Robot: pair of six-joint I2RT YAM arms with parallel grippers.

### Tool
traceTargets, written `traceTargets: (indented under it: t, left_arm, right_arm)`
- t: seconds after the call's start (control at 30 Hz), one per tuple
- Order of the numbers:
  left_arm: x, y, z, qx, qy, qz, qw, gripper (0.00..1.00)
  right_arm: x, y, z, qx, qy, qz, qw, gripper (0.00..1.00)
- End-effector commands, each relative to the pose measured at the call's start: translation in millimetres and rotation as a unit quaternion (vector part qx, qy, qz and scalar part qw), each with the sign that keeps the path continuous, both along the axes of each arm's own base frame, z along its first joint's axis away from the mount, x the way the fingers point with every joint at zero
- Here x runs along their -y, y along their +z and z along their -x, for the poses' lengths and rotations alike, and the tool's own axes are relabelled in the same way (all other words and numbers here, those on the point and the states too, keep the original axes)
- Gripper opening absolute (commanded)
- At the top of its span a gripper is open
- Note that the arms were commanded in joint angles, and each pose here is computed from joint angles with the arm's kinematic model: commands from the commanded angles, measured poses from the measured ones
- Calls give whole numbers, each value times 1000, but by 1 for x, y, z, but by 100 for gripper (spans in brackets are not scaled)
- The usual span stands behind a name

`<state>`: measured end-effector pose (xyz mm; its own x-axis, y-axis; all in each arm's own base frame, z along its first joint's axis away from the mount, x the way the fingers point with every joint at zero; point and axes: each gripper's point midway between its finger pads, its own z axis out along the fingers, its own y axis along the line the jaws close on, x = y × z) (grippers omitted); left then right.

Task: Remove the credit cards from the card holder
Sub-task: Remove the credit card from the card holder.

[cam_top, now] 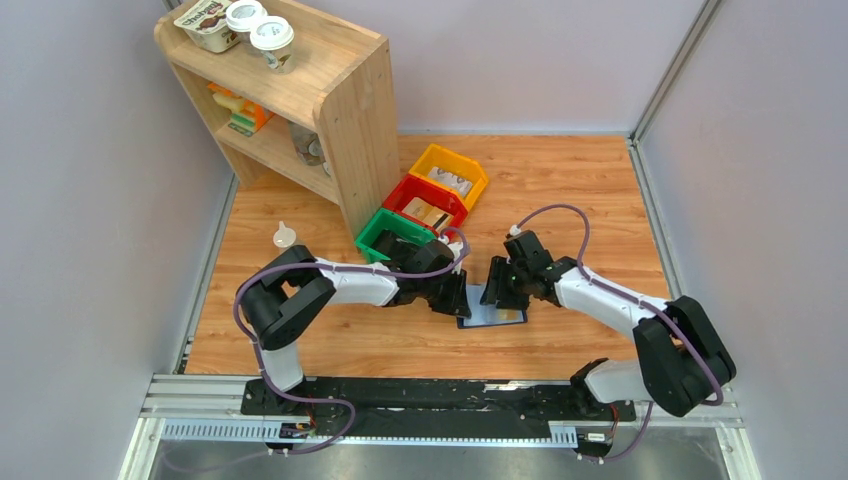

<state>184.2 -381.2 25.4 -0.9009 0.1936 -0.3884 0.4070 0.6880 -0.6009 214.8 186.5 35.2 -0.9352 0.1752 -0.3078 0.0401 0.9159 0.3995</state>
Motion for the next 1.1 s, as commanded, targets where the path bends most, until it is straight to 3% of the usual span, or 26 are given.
traceTargets:
  t: [0.0,0.43,0.57,0.73,1.07]
  left_arm:
    - [9,4,-2,-1,-6,18,1000,24]
    - [9,9,-3,-7,9,64,998,25]
    - [8,19,-7,7,18,90,996,32]
    - [3,38,-10,37,27,110,993,49]
    - [-29,73,-22,98,95,113,984,51]
  right_arm:
    - [-15,1,2,-6,6,-39,999,49]
    - [-39,10,-2,-10,24,-90,996,43]
    - [-36,5,-3,-11,20,-77,997,43]
    - [-35,3,-3,-16,23,-66,997,42]
    - [-44,18,-12,-13,40,-55,998,42]
